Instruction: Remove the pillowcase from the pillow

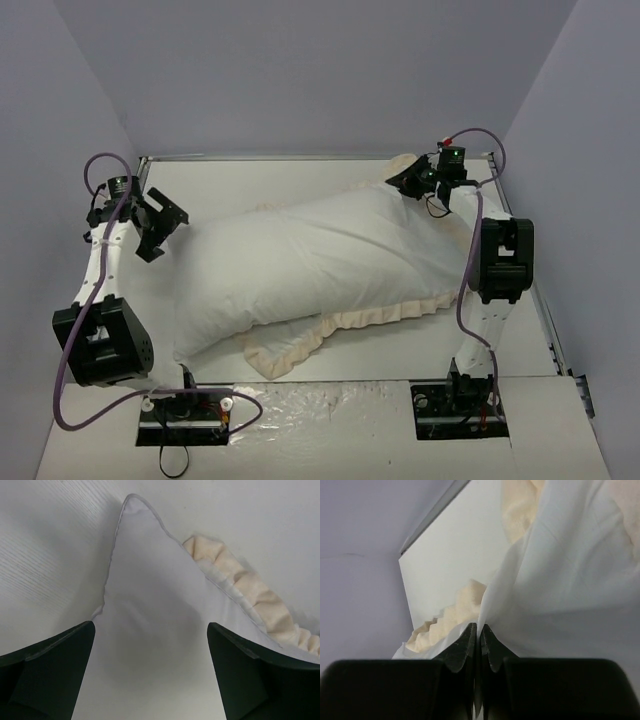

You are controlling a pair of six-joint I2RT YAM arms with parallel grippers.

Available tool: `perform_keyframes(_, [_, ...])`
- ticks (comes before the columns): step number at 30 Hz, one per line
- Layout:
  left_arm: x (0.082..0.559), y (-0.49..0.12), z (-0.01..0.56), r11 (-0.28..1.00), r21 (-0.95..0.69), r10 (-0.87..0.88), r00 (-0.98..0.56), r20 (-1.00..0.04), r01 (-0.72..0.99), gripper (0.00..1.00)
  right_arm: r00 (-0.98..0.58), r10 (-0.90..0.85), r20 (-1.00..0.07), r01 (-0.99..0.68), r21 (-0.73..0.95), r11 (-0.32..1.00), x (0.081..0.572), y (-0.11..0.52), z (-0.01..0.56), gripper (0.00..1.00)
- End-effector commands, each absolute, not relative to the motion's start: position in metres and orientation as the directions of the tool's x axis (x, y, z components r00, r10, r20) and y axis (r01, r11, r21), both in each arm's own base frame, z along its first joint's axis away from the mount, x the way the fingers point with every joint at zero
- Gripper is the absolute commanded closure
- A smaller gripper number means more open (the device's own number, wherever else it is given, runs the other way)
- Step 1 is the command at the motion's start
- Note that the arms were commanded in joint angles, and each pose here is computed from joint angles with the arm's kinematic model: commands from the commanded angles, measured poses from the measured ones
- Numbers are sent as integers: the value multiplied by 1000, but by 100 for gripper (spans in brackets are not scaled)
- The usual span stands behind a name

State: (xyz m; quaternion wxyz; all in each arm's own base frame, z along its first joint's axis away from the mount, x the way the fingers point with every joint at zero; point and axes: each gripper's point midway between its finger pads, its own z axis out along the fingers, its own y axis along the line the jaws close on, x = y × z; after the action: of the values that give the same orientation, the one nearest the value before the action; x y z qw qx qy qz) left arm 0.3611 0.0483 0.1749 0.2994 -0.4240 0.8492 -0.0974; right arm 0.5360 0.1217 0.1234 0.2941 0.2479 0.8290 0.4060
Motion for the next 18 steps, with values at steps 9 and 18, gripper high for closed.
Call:
perform_keyframes(9, [399, 6, 152, 633, -576, -762, -549, -344, -518, 1, -642, 614, -459, -247, 882, 401, 501, 136, 260, 100])
perform_keyframes(18, [408, -17, 157, 605, -680, -754, -573, -321, -415, 77, -620, 618, -484, -369, 874, 315, 474, 107, 273, 100])
